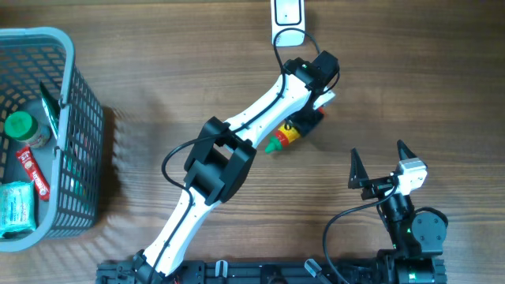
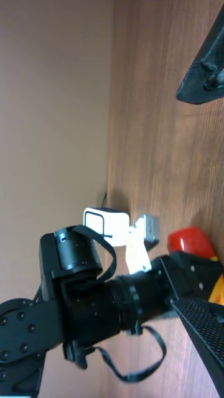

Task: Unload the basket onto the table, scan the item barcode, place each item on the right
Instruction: 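Regrasp sriracha bottle with left gripper and stand it upright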

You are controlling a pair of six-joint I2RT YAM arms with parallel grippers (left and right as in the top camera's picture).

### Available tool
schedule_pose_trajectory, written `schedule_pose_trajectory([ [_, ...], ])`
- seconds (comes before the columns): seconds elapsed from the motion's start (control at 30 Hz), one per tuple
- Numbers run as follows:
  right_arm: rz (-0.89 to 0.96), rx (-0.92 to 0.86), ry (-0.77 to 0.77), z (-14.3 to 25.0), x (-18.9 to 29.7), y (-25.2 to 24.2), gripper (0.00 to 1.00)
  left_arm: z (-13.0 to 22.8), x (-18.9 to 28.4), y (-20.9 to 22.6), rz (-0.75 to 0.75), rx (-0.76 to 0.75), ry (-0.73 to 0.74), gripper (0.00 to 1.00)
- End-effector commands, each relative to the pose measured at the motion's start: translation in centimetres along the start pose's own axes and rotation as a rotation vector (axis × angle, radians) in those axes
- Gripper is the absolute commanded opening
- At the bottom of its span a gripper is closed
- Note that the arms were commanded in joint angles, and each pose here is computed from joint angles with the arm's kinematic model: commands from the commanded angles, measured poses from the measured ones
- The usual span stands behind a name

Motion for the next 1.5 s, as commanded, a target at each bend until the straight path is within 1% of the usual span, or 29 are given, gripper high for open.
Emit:
schedule_pose_trajectory([
  [0.0,0.011,0.014,-0.010,-0.2,0.0,-0.1,1.00,1.9,-1.1,2.3,-0.150,0.155,0.087,0.42],
  [0.07,0.011,0.014,-0.010,-0.2,0.0,-0.1,1.00,2.3,-1.0,2.7,-0.160,0.217,0.107,0.40],
  [0.13,0.011,0.014,-0.010,-0.2,0.0,-0.1,1.00,2.2,-1.0,3.4,-0.165,0.324,0.103,0.40],
  [0.23,0.011,0.014,-0.010,-0.2,0.0,-0.1,1.00,1.9,-1.0,4.9,-0.162,0.533,0.087,0.36],
  [0.3,0.011,0.014,-0.010,-0.2,0.0,-0.1,1.00,1.6,-1.0,5.5,-0.131,0.638,0.083,0.34],
  [0.37,0.011,0.014,-0.010,-0.2,0.0,-0.1,1.00,1.1,-1.1,6.0,-0.088,0.720,0.080,0.34],
  [0.53,0.011,0.014,-0.010,-0.2,0.0,-0.1,1.00,0.5,-1.2,6.4,-0.079,0.930,0.047,0.36],
  [0.6,0.011,0.014,-0.010,-0.2,0.0,-0.1,1.00,0.3,-1.2,5.8,-0.076,0.979,0.034,0.36],
  [0.67,0.011,0.014,-0.010,-0.2,0.0,-0.1,1.00,0.5,-1.2,5.1,-0.117,1.005,0.007,0.36],
  [0.83,0.011,0.014,-0.010,-0.2,0.0,-0.1,1.00,2.2,-2.8,3.2,-0.207,1.008,0.007,0.37],
  [1.03,0.011,0.014,-0.010,-0.2,0.0,-0.1,1.00,4.3,-5.2,3.0,-0.264,0.979,0.048,0.39],
  [1.07,0.011,0.014,-0.010,-0.2,0.0,-0.1,1.00,4.4,-5.3,3.0,-0.266,0.975,0.052,0.41],
  [1.1,0.011,0.014,-0.010,-0.2,0.0,-0.1,1.00,4.4,-5.3,3.0,-0.266,0.969,0.056,0.46],
  [1.13,0.011,0.014,-0.010,-0.2,0.0,-0.1,1.00,4.4,-5.3,3.0,-0.264,0.955,0.058,0.47],
  [1.2,0.011,0.014,-0.010,-0.2,0.0,-0.1,1.00,4.4,-5.3,3.0,-0.265,0.949,0.060,0.55],
  [1.3,0.011,0.014,-0.010,-0.2,0.0,-0.1,1.00,4.4,-5.1,3.0,-0.262,0.948,0.057,0.63],
  [1.33,0.011,0.014,-0.010,-0.2,0.0,-0.1,1.00,4.4,-5.0,3.0,-0.260,0.946,0.056,0.89],
  [1.37,0.011,0.014,-0.010,-0.2,0.0,-0.1,1.00,4.3,-4.6,3.0,-0.256,0.938,0.052,1.00],
  [1.47,0.011,0.014,-0.010,-0.2,0.0,-0.1,1.00,4.0,-2.9,2.9,-0.231,0.908,0.026,1.00],
])
Point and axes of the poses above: each gripper's point midway between its finger pads, its own x axis back along the fingers, its own y axis along the line the jaws close on, z = x × y, the point moved 5 cm from there along x, back along the fingers, and after that the axes turned 15 degrees about x, right-handed, at the moved point
